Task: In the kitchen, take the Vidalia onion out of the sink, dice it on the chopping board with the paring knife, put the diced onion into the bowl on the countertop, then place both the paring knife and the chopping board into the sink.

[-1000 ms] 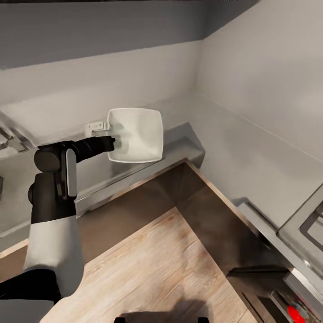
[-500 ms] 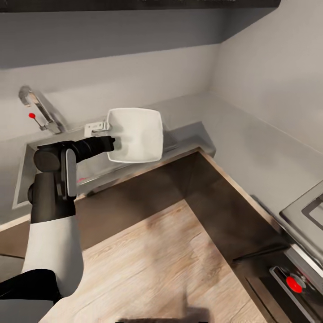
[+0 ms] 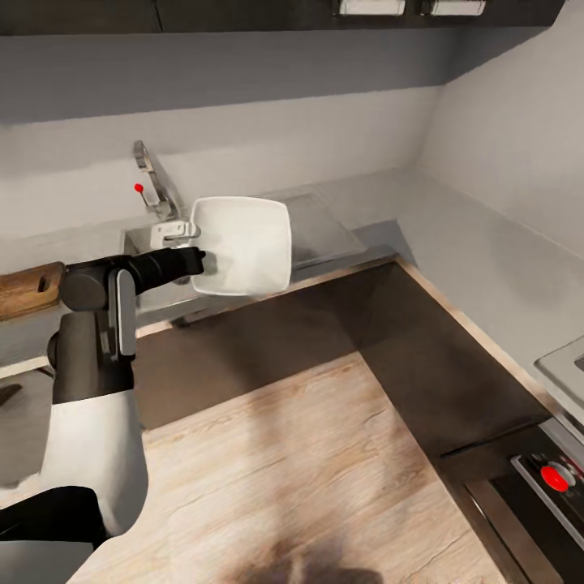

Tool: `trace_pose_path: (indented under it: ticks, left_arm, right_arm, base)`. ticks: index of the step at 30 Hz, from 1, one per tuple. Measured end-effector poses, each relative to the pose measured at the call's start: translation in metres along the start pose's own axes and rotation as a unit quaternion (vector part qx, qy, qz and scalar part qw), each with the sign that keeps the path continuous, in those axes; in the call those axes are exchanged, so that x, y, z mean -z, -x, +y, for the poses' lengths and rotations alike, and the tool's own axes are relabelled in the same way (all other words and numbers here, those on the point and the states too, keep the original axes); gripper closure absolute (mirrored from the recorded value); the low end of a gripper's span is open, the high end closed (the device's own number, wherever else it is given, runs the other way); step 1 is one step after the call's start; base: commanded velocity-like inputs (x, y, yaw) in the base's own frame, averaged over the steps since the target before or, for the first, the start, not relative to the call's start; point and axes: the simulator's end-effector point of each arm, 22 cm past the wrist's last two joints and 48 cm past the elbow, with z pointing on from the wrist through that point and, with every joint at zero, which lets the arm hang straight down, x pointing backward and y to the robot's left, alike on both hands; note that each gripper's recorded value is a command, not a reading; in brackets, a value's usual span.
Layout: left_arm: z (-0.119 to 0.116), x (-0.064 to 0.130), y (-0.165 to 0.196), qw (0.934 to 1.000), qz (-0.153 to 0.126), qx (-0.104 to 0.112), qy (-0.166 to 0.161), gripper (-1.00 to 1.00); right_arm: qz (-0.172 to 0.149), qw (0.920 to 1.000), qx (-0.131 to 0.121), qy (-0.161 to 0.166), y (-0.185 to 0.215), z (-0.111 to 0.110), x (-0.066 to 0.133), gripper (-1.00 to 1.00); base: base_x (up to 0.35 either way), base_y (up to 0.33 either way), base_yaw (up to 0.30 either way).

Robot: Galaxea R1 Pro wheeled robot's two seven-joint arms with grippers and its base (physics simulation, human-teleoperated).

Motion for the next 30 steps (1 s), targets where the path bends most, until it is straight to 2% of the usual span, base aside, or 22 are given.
trace_pose_path:
  ticks: [7,12,19,30]
  left_arm:
    - [0.016,0.008,0.006,0.9997,-0.009,0.020,0.012,1.00]
    - [0.026,0.013,0.010,0.9996,-0.012,0.016,0.021,1.00]
    - [0.026,0.018,0.016,0.9995,-0.017,0.014,0.023,1.00]
    - [0.026,0.020,0.017,0.9995,-0.015,0.014,0.023,1.00]
  right_arm:
    - [-0.004,1.0000,-0.001,0.000,0.003,0.000,0.000,-1.00]
    - [-0.007,1.0000,-0.001,0.000,0.005,0.000,0.000,-1.00]
    - [-0.011,0.9999,-0.001,0.000,0.009,0.000,0.000,-1.00]
    - [-0.017,0.9999,-0.002,0.000,0.013,0.000,0.000,-1.00]
  base:
    - [-0.305,0.173,0.218]
    - [-0.300,0.177,0.220]
    - [-0.272,0.203,0.220]
    - [-0.043,0.291,0.184]
